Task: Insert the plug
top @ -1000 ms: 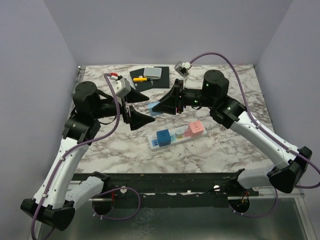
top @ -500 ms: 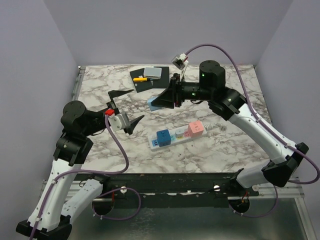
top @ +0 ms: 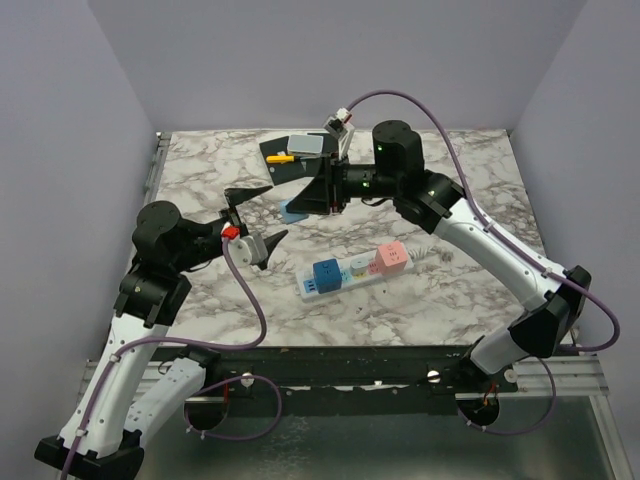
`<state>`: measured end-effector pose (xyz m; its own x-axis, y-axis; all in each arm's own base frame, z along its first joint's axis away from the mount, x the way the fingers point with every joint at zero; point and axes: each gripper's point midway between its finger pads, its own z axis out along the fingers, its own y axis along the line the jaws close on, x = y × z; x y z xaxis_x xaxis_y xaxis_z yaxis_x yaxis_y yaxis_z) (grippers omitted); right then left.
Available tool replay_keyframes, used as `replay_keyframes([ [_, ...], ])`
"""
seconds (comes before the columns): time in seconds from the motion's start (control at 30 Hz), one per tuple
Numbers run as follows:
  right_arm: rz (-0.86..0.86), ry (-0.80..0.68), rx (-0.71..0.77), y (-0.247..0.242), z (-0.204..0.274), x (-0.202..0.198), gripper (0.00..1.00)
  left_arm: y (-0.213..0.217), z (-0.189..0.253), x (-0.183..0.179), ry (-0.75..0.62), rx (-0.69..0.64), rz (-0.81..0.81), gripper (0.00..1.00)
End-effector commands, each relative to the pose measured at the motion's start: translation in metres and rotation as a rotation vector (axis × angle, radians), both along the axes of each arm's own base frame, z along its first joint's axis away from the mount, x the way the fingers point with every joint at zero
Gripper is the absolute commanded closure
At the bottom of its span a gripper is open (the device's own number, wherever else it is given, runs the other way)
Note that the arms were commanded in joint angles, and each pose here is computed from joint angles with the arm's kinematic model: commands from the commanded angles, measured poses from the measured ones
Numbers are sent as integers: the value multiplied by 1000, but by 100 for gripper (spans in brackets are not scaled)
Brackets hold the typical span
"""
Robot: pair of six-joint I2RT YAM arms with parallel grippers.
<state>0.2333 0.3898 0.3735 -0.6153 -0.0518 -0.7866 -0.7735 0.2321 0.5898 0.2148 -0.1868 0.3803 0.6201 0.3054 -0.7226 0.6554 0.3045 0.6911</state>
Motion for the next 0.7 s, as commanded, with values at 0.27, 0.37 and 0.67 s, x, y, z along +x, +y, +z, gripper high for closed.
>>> replay_keyframes([
  [0.27, 25, 1, 95, 25, 21, -2, 99, -8, -8, 0, -1, 33, -58, 33],
  [0.37, 24, 1, 107, 26, 25, -2, 99, -6, -16, 2, -2, 57, -50, 39],
  [0.67, 54, 19, 97, 34, 18, -7, 96, -7, -13, 5, -10, 70, -46, 87],
])
